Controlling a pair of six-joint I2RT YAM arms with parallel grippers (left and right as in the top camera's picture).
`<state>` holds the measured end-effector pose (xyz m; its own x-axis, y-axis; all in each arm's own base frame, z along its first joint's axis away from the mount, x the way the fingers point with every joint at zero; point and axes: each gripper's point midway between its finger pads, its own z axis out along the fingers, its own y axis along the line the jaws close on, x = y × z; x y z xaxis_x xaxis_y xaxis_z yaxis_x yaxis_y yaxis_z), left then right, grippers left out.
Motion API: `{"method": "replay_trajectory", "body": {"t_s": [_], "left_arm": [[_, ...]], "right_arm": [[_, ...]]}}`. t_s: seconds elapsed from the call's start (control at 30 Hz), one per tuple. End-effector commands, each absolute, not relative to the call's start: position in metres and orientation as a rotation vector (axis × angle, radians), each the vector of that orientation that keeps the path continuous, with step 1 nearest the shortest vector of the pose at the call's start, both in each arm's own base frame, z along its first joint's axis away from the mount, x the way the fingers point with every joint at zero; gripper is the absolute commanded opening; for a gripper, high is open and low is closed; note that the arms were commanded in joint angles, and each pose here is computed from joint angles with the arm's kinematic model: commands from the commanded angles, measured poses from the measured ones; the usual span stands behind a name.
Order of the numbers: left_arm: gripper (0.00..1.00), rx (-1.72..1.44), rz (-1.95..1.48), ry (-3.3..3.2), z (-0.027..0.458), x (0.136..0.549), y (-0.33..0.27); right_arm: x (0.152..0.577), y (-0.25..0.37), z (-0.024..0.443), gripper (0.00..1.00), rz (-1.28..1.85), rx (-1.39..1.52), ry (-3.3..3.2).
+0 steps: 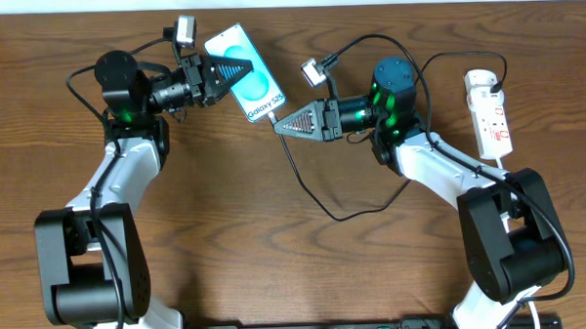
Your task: Plug charger to phone and switch on socket
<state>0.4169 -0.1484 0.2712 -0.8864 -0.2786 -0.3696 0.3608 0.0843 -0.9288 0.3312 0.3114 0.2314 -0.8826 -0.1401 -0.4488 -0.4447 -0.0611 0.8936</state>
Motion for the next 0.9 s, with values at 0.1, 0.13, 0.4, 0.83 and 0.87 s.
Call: {"method": "replay_trajectory", "body": {"t_s": [0.1, 0.13, 0.4, 0.83, 0.87], "left_arm": [[0.07, 0.185, -1.845, 1.889, 0.2860, 0.4112, -0.1543], [0.07, 0.185, -1.845, 1.889, 0.2860, 0.4112, -0.1543], [0.07, 0.184, -1.845, 1.889, 0.2860, 0.4113, -0.1543], [0.07, 0.193, -1.856, 1.893, 0.2860, 0.4094, -0.1596], [0.07, 0.190, -1.857, 1.894, 0.2861, 0.4094, -0.1596]], "right_arm": [[0.3413, 0.3098, 0.2324, 0.01, 2.025, -0.586, 1.987], [0.3413, 0.3098, 0.2324, 0.01, 2.025, -0.586, 1.987], [0.3413, 0.3098, 0.2324, 0.01, 2.025, -0.586, 1.987], [0.3414, 0.3098, 0.2325, 0.01, 2.024, -0.586, 1.986], [0.3414, 0.3098, 0.2325, 0.01, 2.024, -0.586, 1.986]]}}
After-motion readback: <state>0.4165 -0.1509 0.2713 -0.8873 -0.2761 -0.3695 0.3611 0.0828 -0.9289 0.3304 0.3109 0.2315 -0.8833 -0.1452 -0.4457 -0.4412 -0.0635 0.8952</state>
